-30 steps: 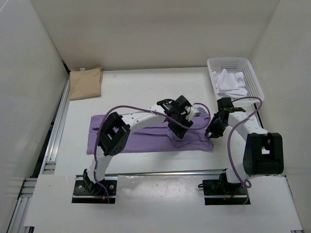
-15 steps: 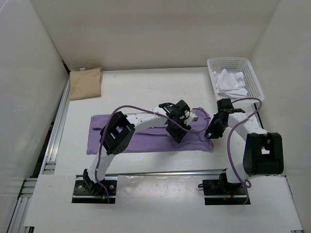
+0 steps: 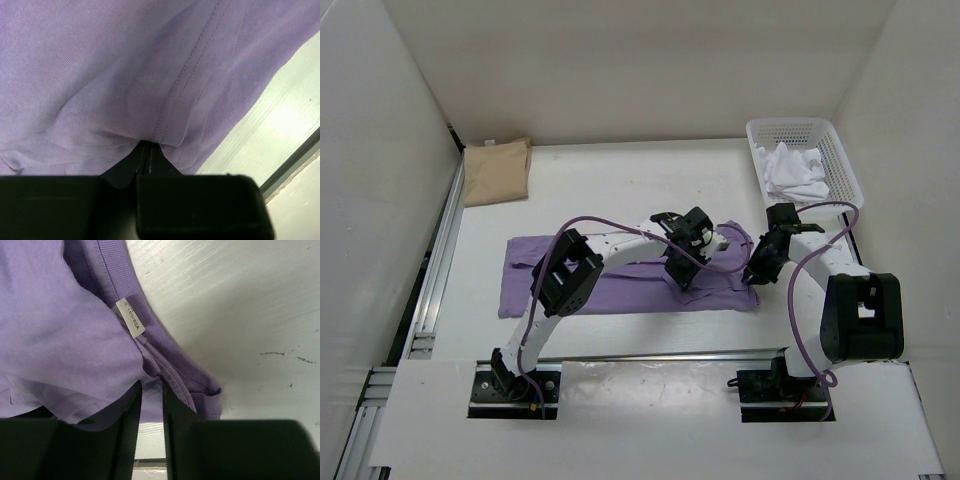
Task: Fold and stack the t-shirts
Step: Fold the other side of the tshirt into a rectangle, then rotate the tshirt 90 degrees, then grab the bottom of the folded rectangular tshirt with both arms
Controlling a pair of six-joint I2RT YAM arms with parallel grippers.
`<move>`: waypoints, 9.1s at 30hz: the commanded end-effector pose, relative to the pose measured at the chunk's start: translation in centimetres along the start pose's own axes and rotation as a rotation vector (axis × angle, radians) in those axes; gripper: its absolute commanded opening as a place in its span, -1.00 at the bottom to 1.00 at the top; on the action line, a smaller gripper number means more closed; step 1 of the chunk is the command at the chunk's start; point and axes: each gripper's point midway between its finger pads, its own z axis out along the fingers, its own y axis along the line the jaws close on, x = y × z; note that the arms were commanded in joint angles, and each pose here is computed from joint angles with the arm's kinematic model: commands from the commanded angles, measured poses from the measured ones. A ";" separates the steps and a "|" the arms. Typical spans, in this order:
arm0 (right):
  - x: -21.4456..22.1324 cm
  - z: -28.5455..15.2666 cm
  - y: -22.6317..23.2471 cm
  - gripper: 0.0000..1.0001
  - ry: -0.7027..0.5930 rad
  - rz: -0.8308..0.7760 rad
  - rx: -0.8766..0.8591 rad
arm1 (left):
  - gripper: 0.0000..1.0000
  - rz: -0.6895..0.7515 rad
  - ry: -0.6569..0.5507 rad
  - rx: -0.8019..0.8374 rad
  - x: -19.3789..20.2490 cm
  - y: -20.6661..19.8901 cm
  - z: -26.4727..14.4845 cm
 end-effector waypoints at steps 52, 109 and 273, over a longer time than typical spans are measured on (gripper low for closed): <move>0.3 0.5 -0.5 -0.50 0.012 -0.025 0.007 | -0.54 0.061 -0.047 -0.212 -2.6 1.1 -0.4; -8.8 8.8 13.2 -0.68 0.025 -0.205 0.180 | 0.53 -1.024 0.116 -0.816 33.5 31.9 -19.0; 27.7 -1.5 8.2 -0.88 0.196 -0.507 -0.335 | -0.79 -0.249 -0.112 0.206 26.0 -1.4 -7.9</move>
